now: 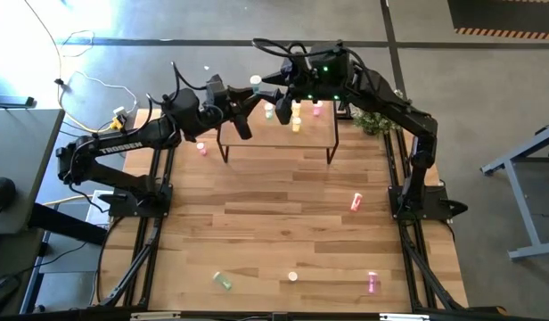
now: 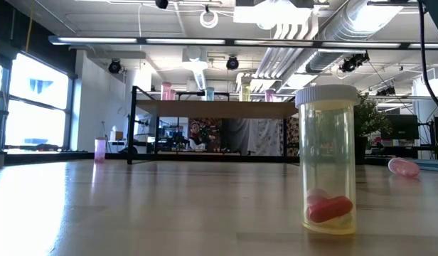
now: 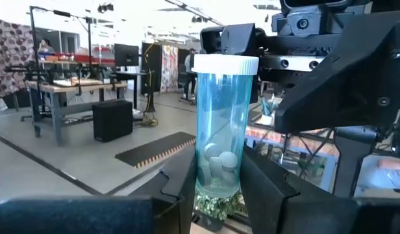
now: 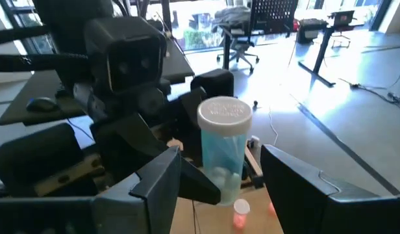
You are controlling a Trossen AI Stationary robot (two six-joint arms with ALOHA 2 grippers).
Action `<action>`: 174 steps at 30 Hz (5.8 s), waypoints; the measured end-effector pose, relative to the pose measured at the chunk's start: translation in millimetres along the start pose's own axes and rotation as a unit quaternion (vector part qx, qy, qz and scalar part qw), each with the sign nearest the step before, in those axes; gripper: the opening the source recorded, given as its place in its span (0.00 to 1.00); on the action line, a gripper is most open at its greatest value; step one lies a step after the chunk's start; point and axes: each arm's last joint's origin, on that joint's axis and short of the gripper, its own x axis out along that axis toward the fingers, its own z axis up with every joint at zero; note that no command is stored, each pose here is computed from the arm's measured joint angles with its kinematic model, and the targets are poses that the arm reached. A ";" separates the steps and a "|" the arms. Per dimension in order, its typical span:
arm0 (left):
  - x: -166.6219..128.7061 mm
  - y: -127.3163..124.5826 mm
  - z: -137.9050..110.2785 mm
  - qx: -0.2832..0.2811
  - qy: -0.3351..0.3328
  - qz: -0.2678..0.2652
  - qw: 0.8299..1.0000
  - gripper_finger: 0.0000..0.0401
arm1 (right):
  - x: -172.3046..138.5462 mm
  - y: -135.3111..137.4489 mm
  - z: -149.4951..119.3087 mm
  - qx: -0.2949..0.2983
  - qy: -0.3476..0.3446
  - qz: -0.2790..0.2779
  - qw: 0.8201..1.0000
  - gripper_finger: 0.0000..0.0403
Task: Pick and place medicine bottles onto shelf by color
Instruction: Put the right blue pill bottle on the shelf aligned with the other blue pill bottle
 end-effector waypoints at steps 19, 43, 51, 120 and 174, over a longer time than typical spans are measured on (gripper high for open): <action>-0.2 -2.6 4.3 -0.005 -0.023 -0.014 1.000 0.23 | 13.4 -0.1 -2.7 -0.002 -0.021 0.004 1.000 0.42; -0.2 -2.1 -2.8 0.003 0.015 -0.012 1.000 0.44 | 14.9 -1.0 -4.3 -0.008 -0.016 0.007 1.000 0.20; -14.5 1.8 -6.1 0.001 0.081 -0.008 0.997 0.56 | 10.3 -14.3 -17.8 -0.025 0.066 -0.020 0.997 0.20; -15.0 -25.4 -65.2 -0.081 0.338 -0.232 0.908 0.55 | 55.3 74.0 -97.9 -0.042 0.324 0.116 0.938 0.19; -12.7 0.7 -64.6 -0.015 0.336 -0.157 0.929 0.26 | 37.8 43.9 -84.5 -0.033 0.332 0.070 0.940 0.46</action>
